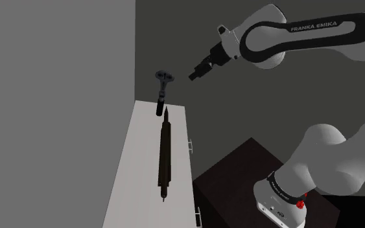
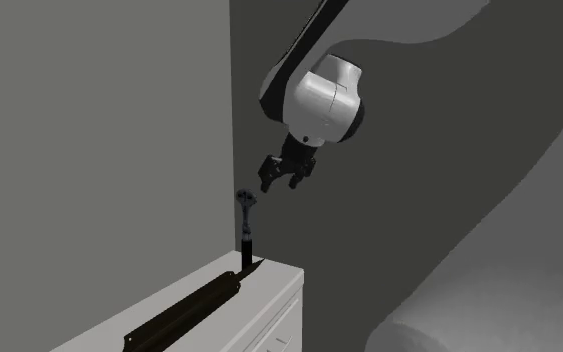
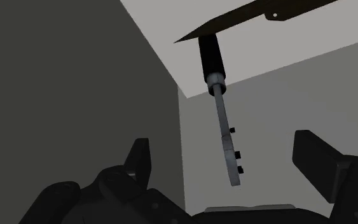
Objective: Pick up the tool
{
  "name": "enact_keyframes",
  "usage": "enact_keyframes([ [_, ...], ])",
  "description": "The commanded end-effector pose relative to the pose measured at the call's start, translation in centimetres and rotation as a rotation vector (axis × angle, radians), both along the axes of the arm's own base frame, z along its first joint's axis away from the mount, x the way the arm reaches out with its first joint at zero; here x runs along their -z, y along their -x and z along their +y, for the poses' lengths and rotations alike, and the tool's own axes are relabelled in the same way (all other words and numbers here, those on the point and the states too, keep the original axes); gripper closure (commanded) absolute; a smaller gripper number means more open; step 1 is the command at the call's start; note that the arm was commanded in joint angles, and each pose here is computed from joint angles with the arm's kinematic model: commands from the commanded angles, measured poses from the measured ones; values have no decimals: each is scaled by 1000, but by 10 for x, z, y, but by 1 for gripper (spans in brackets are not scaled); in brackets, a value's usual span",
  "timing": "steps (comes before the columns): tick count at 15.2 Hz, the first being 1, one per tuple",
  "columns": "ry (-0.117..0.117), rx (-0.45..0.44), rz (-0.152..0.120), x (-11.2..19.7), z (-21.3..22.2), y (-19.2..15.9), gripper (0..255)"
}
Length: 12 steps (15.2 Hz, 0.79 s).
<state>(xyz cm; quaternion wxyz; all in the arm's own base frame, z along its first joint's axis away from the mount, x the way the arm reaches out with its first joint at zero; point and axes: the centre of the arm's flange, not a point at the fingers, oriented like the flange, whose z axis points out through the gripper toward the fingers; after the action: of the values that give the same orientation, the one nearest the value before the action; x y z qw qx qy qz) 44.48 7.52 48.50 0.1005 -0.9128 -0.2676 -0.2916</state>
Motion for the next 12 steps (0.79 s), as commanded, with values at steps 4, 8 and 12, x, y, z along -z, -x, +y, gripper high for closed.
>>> enact_keyframes([
  [4, -51, -135, -125, 26, 30, -38, 0],
  [8, -78, -201, -183, 41, 48, -55, 0],
  [12, -78, -201, -183, 62, 48, -55, 0],
])
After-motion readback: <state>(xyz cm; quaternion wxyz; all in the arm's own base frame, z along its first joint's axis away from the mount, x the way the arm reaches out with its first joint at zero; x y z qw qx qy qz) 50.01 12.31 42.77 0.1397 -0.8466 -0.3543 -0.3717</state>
